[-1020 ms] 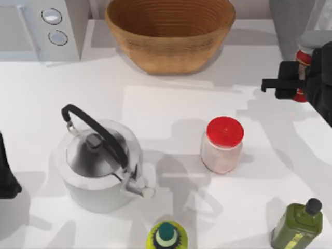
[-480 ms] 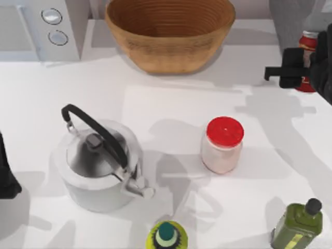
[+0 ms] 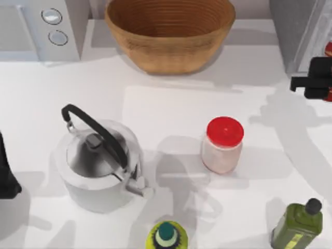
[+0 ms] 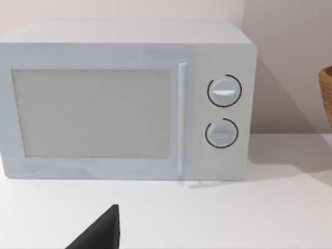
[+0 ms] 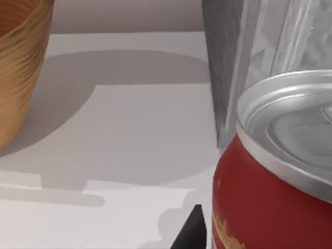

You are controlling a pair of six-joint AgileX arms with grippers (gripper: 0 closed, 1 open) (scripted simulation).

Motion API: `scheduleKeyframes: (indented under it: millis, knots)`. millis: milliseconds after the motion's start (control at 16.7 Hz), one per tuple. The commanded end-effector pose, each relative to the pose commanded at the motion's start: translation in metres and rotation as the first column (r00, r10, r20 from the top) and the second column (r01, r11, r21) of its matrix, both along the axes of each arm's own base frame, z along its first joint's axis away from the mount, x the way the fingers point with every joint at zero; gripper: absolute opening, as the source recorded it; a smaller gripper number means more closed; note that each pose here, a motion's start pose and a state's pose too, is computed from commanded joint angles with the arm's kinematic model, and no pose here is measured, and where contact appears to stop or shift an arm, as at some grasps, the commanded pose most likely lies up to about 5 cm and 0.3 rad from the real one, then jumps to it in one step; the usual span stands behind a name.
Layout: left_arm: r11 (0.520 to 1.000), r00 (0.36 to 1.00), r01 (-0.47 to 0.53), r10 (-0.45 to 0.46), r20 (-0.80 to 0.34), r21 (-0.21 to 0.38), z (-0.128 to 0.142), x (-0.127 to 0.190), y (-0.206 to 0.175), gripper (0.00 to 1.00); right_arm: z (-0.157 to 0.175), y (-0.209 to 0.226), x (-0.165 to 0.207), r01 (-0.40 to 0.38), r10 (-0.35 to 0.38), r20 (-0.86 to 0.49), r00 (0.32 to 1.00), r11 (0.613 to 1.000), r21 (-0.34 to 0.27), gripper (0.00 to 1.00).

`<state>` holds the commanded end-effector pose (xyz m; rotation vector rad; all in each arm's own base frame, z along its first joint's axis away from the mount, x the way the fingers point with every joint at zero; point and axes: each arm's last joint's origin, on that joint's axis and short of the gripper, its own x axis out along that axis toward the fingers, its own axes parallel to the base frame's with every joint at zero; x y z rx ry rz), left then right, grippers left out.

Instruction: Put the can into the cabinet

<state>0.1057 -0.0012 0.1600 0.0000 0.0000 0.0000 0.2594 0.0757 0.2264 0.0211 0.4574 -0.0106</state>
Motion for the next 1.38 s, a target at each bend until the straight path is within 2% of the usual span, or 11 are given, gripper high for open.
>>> scheduleKeyframes:
  millis: [180, 360, 600, 960, 1380]
  knots:
    - [1.0, 1.0, 0.0, 0.0, 0.0, 0.0, 0.0, 0.0, 0.0, 1.0, 0.01, -0.025, -0.039, -0.003, 0.001, 0.085, 0.996, 1.0, 0.02, 0.0]
    - [1.0, 1.0, 0.0, 0.0, 0.0, 0.0, 0.0, 0.0, 0.0, 1.0, 0.012, -0.048, -0.088, -0.008, 0.0, 0.225, 0.974, 0.999, 0.037, 0.0]
    - [1.0, 1.0, 0.0, 0.0, 0.0, 0.0, 0.0, 0.0, 0.0, 1.0, -0.014, -0.067, -0.137, -0.012, 0.001, 0.382, 0.924, 1.0, 0.024, 0.0]
    - [1.0, 1.0, 0.0, 0.0, 0.0, 0.0, 0.0, 0.0, 0.0, 1.0, -0.063, -0.076, -0.154, -0.006, 0.014, 0.44, 0.898, 1.0, -0.019, 0.0]
    - [1.0, 1.0, 0.0, 0.0, 0.0, 0.0, 0.0, 0.0, 0.0, 1.0, -0.066, -0.077, -0.154, -0.007, 0.016, 0.439, 0.898, 1.0, -0.02, 0.0]
